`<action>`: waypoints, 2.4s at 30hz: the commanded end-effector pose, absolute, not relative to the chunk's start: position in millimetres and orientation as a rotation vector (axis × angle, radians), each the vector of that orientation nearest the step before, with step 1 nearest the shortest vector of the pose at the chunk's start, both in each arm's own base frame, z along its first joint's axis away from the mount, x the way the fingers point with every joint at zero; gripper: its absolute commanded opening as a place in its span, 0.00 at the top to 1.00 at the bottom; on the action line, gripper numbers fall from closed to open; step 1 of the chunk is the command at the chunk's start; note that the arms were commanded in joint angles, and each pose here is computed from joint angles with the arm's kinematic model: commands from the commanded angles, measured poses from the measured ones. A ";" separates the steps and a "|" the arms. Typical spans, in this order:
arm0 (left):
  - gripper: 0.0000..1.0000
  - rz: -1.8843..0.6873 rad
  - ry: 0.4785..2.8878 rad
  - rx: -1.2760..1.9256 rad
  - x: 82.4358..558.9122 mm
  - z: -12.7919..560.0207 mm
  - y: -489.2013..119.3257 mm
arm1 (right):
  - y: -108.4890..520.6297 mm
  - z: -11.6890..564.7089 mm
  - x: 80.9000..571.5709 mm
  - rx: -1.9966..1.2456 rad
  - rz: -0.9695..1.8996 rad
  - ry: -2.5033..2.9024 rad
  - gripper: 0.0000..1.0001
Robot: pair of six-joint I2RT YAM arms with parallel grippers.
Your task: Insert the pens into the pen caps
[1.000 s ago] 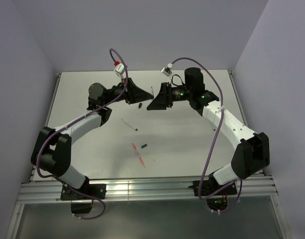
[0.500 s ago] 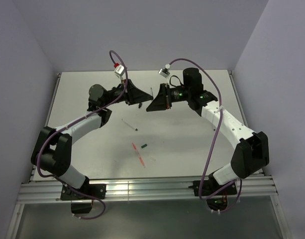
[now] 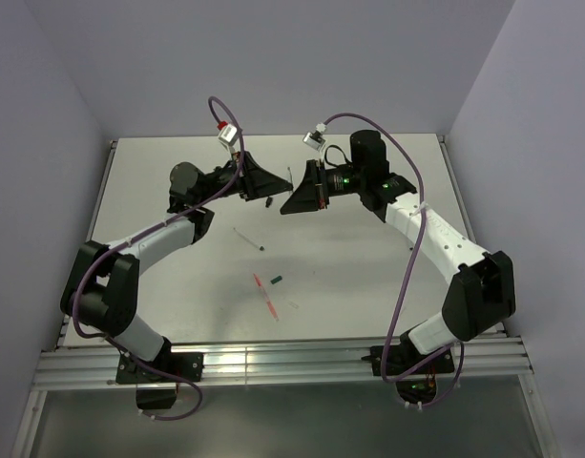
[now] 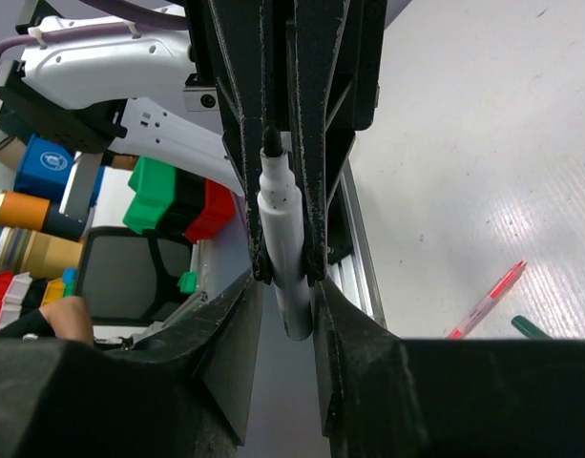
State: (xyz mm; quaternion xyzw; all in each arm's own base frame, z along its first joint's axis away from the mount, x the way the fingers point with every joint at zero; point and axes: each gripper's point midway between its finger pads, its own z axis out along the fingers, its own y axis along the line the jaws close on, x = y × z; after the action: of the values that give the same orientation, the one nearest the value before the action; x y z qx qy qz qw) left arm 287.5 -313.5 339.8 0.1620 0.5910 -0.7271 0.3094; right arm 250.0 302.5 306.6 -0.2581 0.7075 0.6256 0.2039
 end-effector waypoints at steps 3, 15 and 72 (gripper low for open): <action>1.00 -1.907 1.514 0.439 288.3 346.0 -309.2 | 304.4 323.5 251.2 -0.774 1.761 1.901 0.64; 1.00 -1.895 1.533 0.436 287.3 341.4 -308.0 | 303.7 319.3 254.4 -0.758 1.755 1.915 0.66; 0.01 -0.429 2.352 0.380 527.5 156.2 -210.7 | 154.8 238.0 324.4 -0.518 0.838 2.219 1.00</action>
State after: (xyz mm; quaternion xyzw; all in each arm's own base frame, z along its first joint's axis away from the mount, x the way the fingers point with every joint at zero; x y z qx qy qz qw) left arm 522.7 -209.7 177.1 0.1623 0.8996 -0.1597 0.3727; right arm 317.6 156.3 224.0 -0.1850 0.8643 0.3342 0.3273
